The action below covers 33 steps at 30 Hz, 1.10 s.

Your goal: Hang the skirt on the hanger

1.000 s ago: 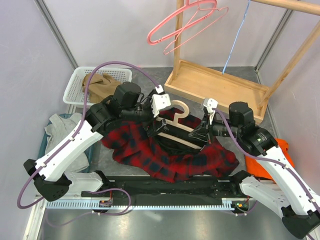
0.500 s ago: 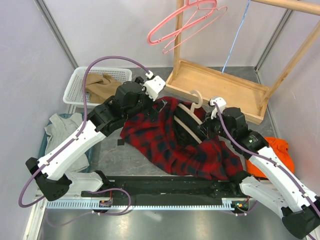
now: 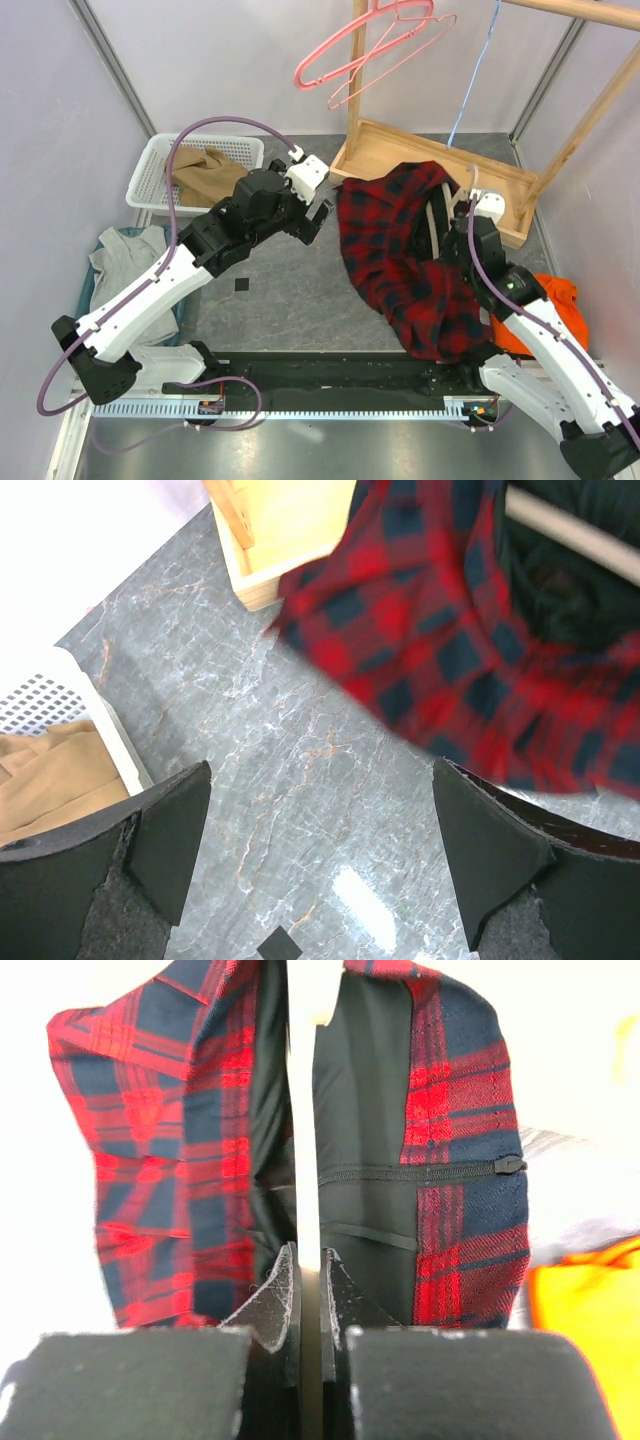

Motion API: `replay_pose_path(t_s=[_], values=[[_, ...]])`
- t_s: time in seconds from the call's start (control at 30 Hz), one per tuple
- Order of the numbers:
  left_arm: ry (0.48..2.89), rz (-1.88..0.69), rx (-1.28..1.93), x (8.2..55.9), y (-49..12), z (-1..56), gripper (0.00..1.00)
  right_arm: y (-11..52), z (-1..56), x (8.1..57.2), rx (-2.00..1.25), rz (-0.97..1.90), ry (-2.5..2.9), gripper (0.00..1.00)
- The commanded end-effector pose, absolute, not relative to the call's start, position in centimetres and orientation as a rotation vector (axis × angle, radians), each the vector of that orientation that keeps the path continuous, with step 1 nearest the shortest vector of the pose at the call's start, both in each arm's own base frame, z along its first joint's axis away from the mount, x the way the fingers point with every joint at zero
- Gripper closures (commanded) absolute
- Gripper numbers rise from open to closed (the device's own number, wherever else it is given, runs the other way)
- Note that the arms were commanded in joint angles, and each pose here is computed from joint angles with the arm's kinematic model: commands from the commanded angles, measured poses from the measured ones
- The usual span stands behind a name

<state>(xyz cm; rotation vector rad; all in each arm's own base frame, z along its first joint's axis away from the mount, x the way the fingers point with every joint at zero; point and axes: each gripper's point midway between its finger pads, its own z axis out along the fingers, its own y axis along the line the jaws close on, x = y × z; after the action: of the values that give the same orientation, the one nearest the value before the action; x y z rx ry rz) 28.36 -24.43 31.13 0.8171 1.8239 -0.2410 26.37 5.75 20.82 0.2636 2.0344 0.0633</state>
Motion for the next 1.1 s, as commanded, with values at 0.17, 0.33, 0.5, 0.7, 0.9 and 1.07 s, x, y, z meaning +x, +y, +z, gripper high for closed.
replay_pose_path(t_s=[0.17,0.33,0.5,0.7,0.9,1.07], values=[[1.768,-0.368,0.75,26.9,-24.8,33.2,0.02,0.3,35.3,30.1,0.426,-0.117,1.696,1.0],[1.754,-0.415,0.751,26.1,-24.8,33.8,0.02,0.7,39.5,31.7,0.327,-0.167,1.749,1.0],[1.741,-0.437,0.76,25.6,-24.8,34.2,0.01,1.3,43.4,33.2,0.269,-0.18,1.74,1.0],[1.727,-0.451,0.766,25.1,-24.6,34.8,0.01,0.5,46.1,34.9,0.266,-0.233,1.716,1.0],[1.726,-0.473,0.779,24.7,-24.7,34.9,0.0,-2.0,48.4,37.0,0.254,-0.278,1.686,1.0],[1.73,-0.498,0.785,24.5,-25.1,34.8,0.01,-4.7,49.6,38.8,0.294,-0.275,1.657,1.0]])
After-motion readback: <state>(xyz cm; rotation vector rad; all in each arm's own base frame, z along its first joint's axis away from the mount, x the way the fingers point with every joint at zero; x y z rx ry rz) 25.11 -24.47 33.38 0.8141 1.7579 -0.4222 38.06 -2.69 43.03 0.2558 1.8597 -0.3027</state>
